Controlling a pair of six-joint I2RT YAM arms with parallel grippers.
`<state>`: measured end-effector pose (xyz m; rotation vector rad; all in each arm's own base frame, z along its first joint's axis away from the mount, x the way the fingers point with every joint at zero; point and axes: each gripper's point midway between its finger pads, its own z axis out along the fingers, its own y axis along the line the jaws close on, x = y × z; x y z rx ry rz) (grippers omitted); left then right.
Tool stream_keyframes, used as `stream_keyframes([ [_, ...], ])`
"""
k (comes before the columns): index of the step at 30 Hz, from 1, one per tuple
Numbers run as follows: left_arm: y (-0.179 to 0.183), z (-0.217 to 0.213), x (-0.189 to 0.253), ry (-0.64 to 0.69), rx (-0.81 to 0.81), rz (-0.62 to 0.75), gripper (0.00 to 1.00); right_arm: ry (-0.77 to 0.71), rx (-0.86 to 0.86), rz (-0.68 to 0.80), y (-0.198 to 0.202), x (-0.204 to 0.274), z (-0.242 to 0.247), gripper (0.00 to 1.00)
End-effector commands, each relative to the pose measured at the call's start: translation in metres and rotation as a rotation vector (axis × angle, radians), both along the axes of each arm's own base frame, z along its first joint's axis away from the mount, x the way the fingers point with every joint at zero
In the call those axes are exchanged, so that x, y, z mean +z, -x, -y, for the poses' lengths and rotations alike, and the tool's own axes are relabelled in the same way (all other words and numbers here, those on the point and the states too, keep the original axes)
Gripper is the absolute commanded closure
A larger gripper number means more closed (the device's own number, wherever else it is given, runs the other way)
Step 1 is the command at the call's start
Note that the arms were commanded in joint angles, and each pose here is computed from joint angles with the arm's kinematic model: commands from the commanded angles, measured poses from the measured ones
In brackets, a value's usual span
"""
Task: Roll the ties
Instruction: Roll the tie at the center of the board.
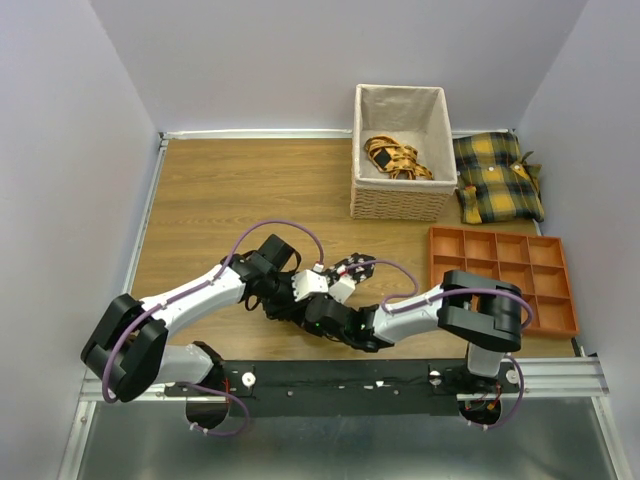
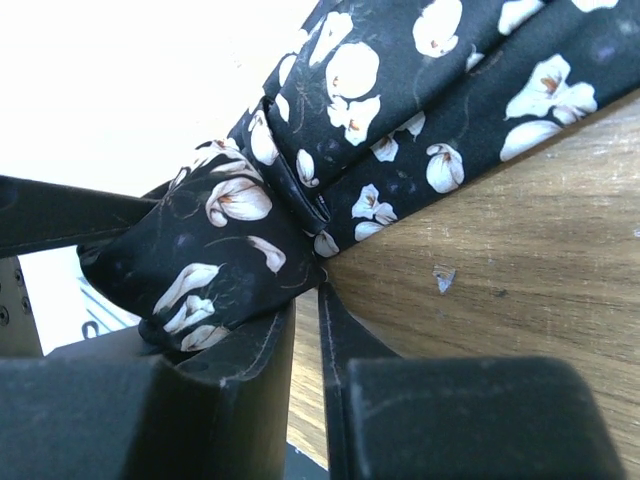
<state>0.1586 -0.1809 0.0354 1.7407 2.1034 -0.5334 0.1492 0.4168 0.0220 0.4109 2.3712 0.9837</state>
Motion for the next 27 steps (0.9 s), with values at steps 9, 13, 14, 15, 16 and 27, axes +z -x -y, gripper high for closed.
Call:
stream_keyframes([
  [9, 0.001, 0.000, -0.003, 0.017, -0.043, 0.039, 0.59, 0.163, 0.157, 0.081, 0.009, 0.024, 0.024, 0.63],
  [13, 0.001, -0.001, -0.002, 0.021, -0.040, 0.046, 0.59, 0.191, 0.204, 0.115, 0.012, 0.035, 0.032, 0.60],
  [14, 0.001, -0.001, -0.001, 0.024, -0.039, 0.047, 0.59, 0.203, 0.212, 0.120, 0.013, 0.037, 0.037, 0.60],
  [15, 0.002, -0.001, -0.001, 0.023, -0.042, 0.044, 0.59, 0.191, 0.214, 0.125, 0.016, 0.043, 0.043, 0.59],
  [16, 0.004, -0.002, -0.002, 0.021, -0.049, 0.041, 0.59, 0.185, 0.213, 0.128, 0.017, 0.047, 0.048, 0.58],
  [27, 0.008, -0.007, -0.004, 0.004, -0.067, 0.044, 0.59, 0.084, 0.240, 0.142, 0.024, 0.046, 0.044, 0.55],
])
